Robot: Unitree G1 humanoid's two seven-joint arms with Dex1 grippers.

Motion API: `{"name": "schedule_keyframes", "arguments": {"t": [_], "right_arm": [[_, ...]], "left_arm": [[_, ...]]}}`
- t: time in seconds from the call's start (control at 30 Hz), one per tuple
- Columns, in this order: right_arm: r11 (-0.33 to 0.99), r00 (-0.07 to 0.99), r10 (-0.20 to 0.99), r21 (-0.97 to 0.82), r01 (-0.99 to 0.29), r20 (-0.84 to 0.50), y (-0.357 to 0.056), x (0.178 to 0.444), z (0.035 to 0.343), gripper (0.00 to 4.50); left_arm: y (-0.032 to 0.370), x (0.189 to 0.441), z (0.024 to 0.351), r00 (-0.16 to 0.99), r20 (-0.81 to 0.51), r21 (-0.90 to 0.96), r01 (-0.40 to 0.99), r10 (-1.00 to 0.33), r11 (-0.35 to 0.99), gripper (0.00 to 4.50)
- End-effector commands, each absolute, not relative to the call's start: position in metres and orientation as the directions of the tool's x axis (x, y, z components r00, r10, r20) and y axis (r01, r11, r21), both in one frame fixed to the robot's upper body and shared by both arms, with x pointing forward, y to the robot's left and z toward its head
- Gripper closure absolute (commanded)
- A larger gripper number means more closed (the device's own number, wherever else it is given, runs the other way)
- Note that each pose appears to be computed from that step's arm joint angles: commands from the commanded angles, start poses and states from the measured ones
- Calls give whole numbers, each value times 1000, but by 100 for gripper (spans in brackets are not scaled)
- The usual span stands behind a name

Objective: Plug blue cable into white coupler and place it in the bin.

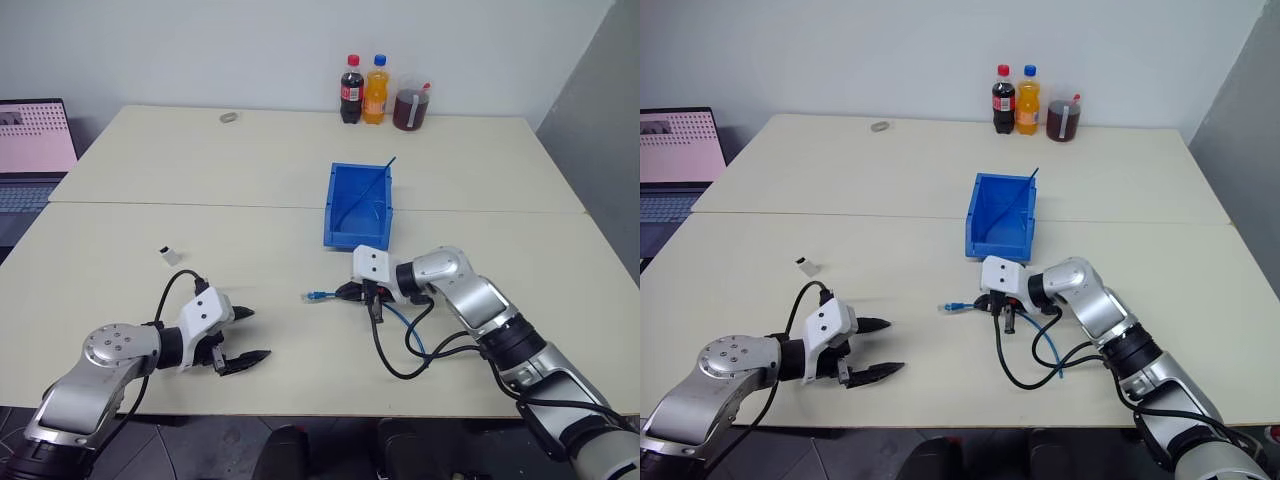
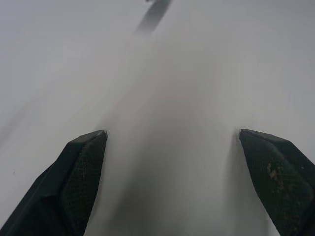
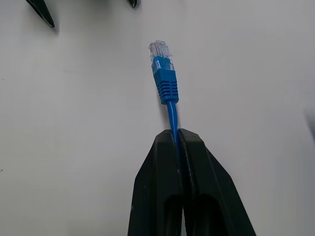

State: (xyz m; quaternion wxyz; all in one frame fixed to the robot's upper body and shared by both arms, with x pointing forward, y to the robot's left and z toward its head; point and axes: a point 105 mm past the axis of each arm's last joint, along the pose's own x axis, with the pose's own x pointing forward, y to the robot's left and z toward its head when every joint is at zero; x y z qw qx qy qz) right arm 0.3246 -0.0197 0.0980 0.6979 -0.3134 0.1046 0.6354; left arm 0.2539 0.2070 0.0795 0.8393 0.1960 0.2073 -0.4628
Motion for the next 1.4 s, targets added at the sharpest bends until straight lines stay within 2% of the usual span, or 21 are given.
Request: {"name": "schedule_keyframes", "arguments": {"t": [0.03, 0.27, 0.5, 0.63, 0.9, 0.93, 1.03, 1.4], "right_arm": [[-55, 170, 826, -378, -924, -537, -12, 326, 107, 362], [-91, 133, 830, -368, -925, -541, -19, 316, 114, 197], [-51, 139, 841, -332, -942, -523, -41, 294, 129, 32], [17, 172, 844, -296, -955, -508, -51, 280, 131, 32], [135, 246, 838, -251, -959, -487, -66, 267, 133, 32], [151, 257, 837, -247, -957, -483, -67, 266, 133, 26], [181, 280, 836, -245, -953, -473, -68, 265, 134, 26], [270, 365, 825, -267, -925, -432, -68, 269, 138, 26]], "left_arm": [[211, 254, 83, 501, -522, 156, 852, -691, 500, 0], [203, 265, 82, 486, -513, 144, 862, -708, 487, 0], [178, 297, 83, 465, -520, 176, 879, -716, 443, 0], [157, 306, 85, 431, -513, 176, 899, -742, 400, 0], [142, 305, 76, 363, -567, 151, 928, -740, 339, 0], [141, 304, 74, 358, -574, 148, 930, -736, 337, 28], [139, 303, 71, 344, -584, 136, 934, -735, 330, 52], [130, 283, 58, 274, -600, 69, 954, -752, 293, 280]]}}
